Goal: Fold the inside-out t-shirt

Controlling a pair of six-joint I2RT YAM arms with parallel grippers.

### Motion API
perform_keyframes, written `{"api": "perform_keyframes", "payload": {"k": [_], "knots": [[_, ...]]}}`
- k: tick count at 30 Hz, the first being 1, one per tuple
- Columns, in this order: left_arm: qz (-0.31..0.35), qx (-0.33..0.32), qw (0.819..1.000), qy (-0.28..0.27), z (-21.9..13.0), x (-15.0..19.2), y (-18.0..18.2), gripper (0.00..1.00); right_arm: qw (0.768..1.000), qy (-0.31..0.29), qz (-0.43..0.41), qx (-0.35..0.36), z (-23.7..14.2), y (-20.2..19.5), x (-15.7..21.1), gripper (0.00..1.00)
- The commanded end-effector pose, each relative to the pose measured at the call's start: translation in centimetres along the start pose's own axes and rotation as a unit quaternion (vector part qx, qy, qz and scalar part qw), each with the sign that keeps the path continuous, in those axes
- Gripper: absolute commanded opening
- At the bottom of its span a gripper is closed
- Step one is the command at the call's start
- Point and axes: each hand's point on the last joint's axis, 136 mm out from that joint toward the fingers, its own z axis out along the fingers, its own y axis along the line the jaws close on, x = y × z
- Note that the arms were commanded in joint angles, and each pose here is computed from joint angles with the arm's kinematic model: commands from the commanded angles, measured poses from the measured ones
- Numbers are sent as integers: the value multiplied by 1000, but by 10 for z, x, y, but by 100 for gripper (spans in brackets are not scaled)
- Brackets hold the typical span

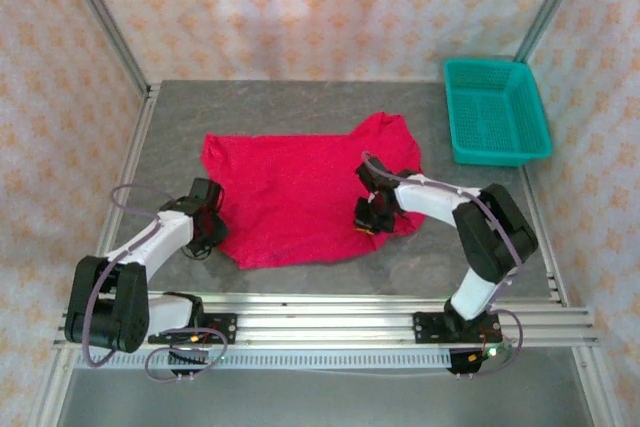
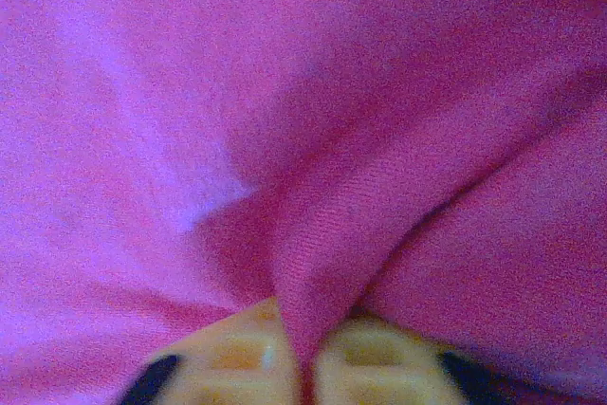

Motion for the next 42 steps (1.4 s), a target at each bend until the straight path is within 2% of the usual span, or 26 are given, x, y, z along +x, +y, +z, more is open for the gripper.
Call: {"api": "perform_keyframes", "payload": {"k": [1,6,10,13,21,24,27,30,32,34,35,36,37,38,39,40,42], "knots": [[13,-13,999,-36,-17,-34,-14,0,999,-46,-3,6,-16,7,-32,0],[15,-14,996,-84,-69,-76,-24,0,996,-90,0,27,-73,-16,-54,0],[-15,19,992,-127,-119,-112,-23,0,992,-124,30,22,-119,-44,-63,0],[-29,51,986,-155,-156,-130,-24,0,989,-145,30,9,-147,-49,-59,0],[-20,128,974,-187,-222,-124,-30,0,987,-111,-7,-118,-186,1,-20,0],[-3,128,969,-214,-252,-123,-22,0,983,-108,-27,-148,-210,17,-7,0],[9,119,962,-244,-279,-133,-17,0,979,-131,-39,-153,-231,23,-10,0],[28,98,965,-241,-274,-153,-28,0,979,-146,-43,-135,-232,26,-29,0],[43,92,973,-208,-248,-168,-47,0,980,-144,-42,-128,-218,34,-51,0],[52,80,982,-164,-207,-181,-68,0,983,-142,-35,-110,-193,41,-85,1],[53,72,984,-152,-190,-188,-75,0,985,-142,-32,-96,-180,43,-101,8],[53,61,987,-140,-168,-197,-82,2,986,-148,-23,-77,-169,43,-123,30],[52,46,989,-131,-151,-206,-87,21,986,-159,-12,-51,-161,39,-145,49],[51,35,990,-130,-143,-214,-90,24,986,-164,-4,-24,-152,34,-161,57],[52,25,990,-125,-135,-219,-94,32,986,-170,2,1,-147,30,-174,62],[54,16,990,-128,-135,-221,-96,43,985,-171,3,19,-144,26,-180,65],[69,6,986,-149,-146,-217,-100,49,986,-163,0,31,-143,22,-175,67]]}}
